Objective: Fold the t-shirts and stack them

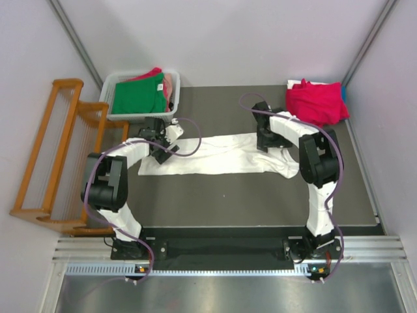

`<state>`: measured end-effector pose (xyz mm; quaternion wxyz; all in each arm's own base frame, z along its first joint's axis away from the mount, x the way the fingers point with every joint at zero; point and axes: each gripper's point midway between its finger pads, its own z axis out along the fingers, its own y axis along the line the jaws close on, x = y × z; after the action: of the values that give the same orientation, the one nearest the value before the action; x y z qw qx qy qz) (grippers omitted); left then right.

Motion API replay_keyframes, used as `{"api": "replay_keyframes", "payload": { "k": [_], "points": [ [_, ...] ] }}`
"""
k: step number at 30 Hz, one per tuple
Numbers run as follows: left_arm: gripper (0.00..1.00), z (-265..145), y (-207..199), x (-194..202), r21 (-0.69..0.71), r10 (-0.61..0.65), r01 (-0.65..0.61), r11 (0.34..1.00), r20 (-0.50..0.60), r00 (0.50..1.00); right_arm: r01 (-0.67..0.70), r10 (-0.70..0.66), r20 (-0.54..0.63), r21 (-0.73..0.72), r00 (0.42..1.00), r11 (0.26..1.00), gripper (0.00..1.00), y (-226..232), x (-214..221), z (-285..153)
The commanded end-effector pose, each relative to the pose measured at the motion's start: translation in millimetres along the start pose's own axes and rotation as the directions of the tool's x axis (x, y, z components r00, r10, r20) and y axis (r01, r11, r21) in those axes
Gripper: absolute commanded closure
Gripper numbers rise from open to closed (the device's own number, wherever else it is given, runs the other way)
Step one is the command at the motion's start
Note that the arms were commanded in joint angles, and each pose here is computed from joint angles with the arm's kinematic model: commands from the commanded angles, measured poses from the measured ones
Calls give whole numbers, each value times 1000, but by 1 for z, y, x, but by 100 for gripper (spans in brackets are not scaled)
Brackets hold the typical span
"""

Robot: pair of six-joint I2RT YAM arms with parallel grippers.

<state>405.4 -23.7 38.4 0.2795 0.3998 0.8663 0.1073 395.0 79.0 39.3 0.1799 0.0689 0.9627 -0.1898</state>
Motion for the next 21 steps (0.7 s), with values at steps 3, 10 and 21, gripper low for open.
{"api": "replay_keyframes", "payload": {
  "k": [3,10,21],
  "points": [
    [4,-11,-77,72,281,103,-31,959,-247,963,-49,52,32,-81,998,996,0,33,-17,15],
    [4,-30,-104,69,339,191,-103,935,-236,953,-42,44,25,-81,999,996,0,41,-25,23],
    [4,-51,-143,63,406,261,-159,900,-210,942,-41,44,21,-123,999,992,0,57,-42,29]
  ]
}}
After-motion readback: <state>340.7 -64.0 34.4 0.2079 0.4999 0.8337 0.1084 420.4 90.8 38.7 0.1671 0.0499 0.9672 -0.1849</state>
